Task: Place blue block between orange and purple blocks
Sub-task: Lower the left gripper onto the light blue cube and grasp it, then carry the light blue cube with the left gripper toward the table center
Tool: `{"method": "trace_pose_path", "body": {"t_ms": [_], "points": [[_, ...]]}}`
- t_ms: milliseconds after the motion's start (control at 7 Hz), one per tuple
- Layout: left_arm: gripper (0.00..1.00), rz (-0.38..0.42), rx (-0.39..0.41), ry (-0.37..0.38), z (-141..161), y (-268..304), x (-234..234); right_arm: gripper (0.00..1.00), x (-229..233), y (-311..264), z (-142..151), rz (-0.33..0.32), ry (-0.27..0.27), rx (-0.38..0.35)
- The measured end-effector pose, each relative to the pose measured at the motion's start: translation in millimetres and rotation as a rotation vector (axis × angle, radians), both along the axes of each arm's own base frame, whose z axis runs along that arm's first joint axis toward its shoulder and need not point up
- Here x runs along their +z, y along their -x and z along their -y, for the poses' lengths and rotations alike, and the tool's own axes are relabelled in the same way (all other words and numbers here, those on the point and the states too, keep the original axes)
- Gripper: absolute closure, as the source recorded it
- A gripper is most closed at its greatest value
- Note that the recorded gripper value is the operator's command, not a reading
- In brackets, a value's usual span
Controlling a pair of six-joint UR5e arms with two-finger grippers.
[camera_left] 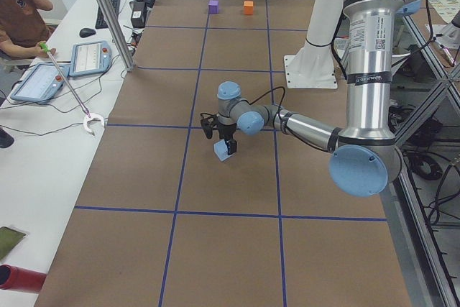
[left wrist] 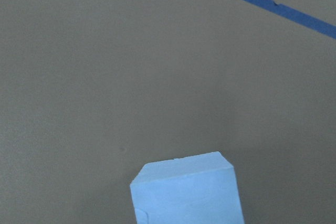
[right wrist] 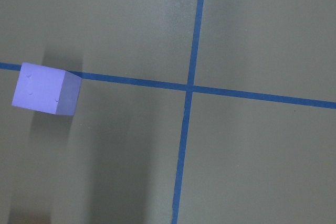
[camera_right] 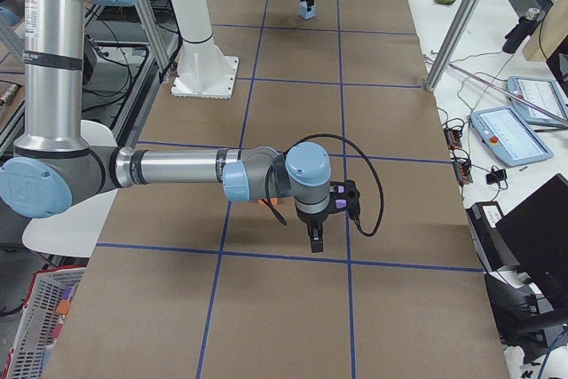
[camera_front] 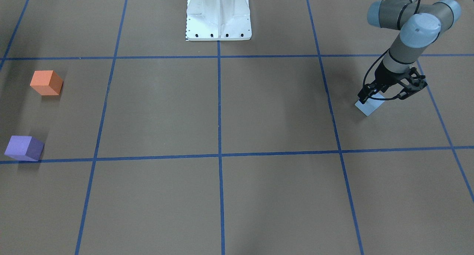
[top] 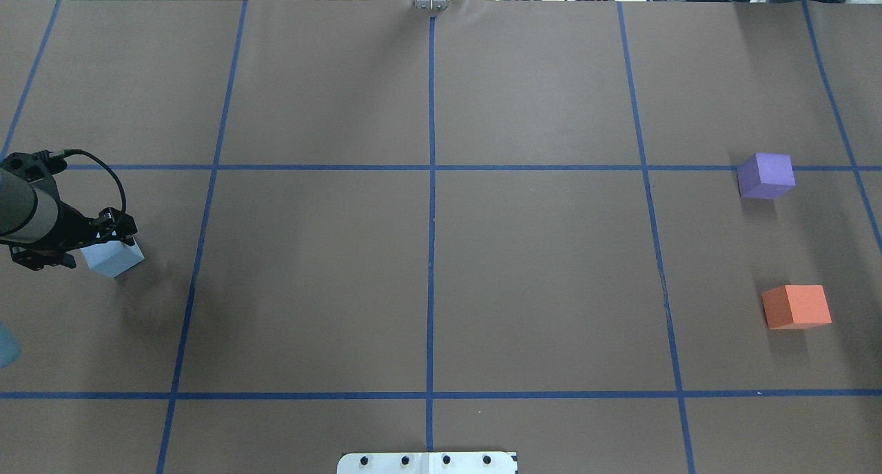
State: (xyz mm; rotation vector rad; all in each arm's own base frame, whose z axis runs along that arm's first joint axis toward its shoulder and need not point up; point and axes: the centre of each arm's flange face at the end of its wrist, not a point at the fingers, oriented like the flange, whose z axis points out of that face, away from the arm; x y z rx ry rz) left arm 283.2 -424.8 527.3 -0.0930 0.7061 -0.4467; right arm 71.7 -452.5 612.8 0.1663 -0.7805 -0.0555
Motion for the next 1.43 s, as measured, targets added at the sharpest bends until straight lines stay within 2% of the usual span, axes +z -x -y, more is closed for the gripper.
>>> {"method": "trace_pose_path", "body": {"t_ms": [286, 429, 571, 714, 1000, 1286, 1429], "points": [[0.00, 0.011, 0.001, 0.002, 3.4, -3.8, 7.4, 0.00, 1.2, 0.0, -1.0, 0.000, 0.003, 0.000], [0.18, 0.022, -0.002, -0.001, 4.9, -4.9, 11.8, 0.00, 2.5, 0.1, -2.2, 0.001, 0.005, 0.000], [0.69, 0.030, -0.006, -0.004, 5.7, -5.5, 14.8, 0.00, 3.1, 0.1, -2.9, 0.001, 0.006, -0.001], [1.00, 0.032, -0.008, -0.008, 5.9, -5.9, 14.5, 0.00, 2.6, 0.1, -2.9, 0.001, 0.004, 0.000], [1.00, 0.010, -0.005, -0.033, 4.1, -3.9, -6.3, 0.00, 2.3, 0.1, -3.1, 0.001, 0.003, 0.000], [1.00, -0.019, 0.003, -0.067, 1.3, -1.2, -63.5, 0.00, 3.0, 0.0, -3.1, -0.001, 0.006, 0.000], [1.00, -0.041, 0.008, -0.100, 9.7, -9.0, -103.8, 0.00, 2.5, 0.0, -2.6, -0.001, 0.005, 0.000]]}}
